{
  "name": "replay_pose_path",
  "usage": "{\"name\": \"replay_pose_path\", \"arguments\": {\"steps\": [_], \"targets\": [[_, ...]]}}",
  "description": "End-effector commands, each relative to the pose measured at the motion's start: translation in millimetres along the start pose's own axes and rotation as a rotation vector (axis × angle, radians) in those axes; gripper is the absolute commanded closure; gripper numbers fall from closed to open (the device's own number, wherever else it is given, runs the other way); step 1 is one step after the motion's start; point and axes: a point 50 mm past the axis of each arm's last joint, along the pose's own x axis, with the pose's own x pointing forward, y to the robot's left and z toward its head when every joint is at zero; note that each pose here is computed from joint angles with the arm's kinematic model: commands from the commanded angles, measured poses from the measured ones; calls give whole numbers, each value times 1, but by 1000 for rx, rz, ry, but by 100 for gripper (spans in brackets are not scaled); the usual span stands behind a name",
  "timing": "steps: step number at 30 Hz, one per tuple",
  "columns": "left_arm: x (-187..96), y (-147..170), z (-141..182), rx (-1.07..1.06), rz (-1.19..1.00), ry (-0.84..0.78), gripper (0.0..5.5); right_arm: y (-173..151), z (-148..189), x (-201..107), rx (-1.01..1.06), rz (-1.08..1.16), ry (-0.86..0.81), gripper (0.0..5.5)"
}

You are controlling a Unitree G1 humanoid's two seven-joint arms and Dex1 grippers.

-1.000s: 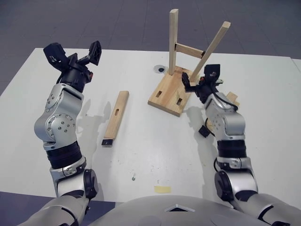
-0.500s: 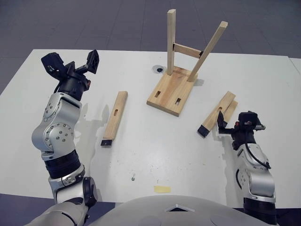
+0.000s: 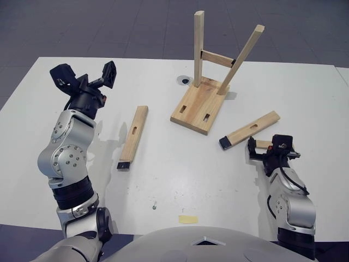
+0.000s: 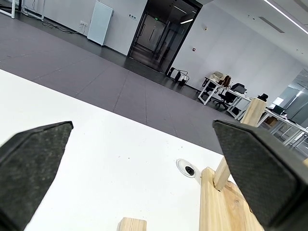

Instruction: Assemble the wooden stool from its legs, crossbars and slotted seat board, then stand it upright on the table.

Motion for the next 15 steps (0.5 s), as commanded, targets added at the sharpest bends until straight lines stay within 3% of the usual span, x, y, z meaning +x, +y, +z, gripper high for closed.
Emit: {"name": "replay_pose_path", "arguments": {"steps": [1, 9, 15], "targets": [[-1, 0, -3, 1, 11, 12, 10, -6, -14, 2, 78, -55, 123, 10], [0, 4, -8, 21, 15, 44, 10, -16, -34, -12, 46, -89, 229, 10], [1, 3, -9, 35, 4, 56, 10, -26, -57, -31, -53, -14, 212, 10]]}}
